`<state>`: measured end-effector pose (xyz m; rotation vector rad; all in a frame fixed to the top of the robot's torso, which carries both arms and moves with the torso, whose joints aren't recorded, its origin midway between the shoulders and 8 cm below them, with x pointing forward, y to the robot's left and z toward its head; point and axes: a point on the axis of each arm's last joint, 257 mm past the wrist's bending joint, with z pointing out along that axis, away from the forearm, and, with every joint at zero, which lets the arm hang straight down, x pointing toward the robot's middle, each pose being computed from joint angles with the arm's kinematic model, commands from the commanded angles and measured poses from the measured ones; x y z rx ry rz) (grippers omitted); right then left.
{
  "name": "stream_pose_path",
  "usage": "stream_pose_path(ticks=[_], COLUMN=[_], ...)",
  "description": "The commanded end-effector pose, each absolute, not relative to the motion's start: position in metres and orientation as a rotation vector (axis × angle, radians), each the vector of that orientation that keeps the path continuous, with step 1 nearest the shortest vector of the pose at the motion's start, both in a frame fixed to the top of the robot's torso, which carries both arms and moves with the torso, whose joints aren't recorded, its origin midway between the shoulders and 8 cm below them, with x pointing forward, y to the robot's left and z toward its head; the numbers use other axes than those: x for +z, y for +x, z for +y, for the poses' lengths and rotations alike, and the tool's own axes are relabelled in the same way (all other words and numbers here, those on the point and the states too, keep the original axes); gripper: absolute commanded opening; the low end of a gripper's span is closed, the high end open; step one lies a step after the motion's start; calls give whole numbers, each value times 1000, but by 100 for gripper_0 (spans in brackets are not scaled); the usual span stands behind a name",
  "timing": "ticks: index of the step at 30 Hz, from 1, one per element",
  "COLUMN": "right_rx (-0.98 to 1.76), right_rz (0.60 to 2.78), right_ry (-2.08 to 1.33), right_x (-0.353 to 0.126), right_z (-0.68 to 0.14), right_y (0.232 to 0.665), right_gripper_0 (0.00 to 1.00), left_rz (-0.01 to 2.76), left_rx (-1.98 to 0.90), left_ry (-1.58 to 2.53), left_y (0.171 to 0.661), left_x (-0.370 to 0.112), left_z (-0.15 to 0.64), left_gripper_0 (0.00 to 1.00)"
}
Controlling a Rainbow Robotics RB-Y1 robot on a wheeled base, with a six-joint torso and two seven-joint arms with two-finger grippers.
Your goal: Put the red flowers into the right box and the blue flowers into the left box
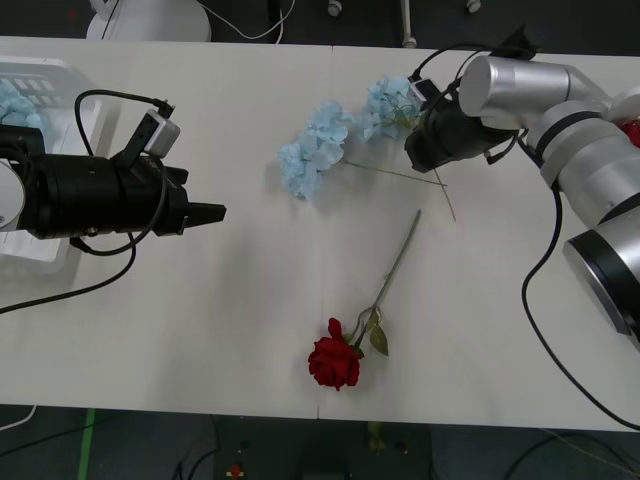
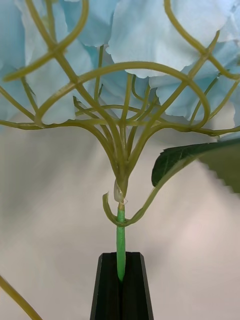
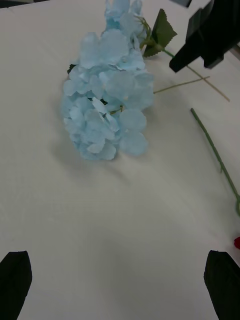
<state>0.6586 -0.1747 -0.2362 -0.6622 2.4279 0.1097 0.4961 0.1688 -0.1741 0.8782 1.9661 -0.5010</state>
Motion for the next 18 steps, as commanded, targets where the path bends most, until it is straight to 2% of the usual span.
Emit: stream_pose_path(ticks=[1,7,12,18], right_rx=[124,330,605,774], right_rz=[2322,2158,1998,1797], right_ry=[-818,-986,-910,-963], right_x=[-172,-166,-131,-87], right_z=[-213,-239,-222,-171], right_y=[666,636,617,593], right_gripper_0=[0,0,0,0], left_rz=[1967,1970,1965,1959], left_rx=[-477,-468,-462,-471], left_ry=[844,844,837,828], left_y=[496,497,498,499], left_x=[-165,-166,-164,-162], left_z=[186,187,188,187], left_gripper_0=[100,100,100,100])
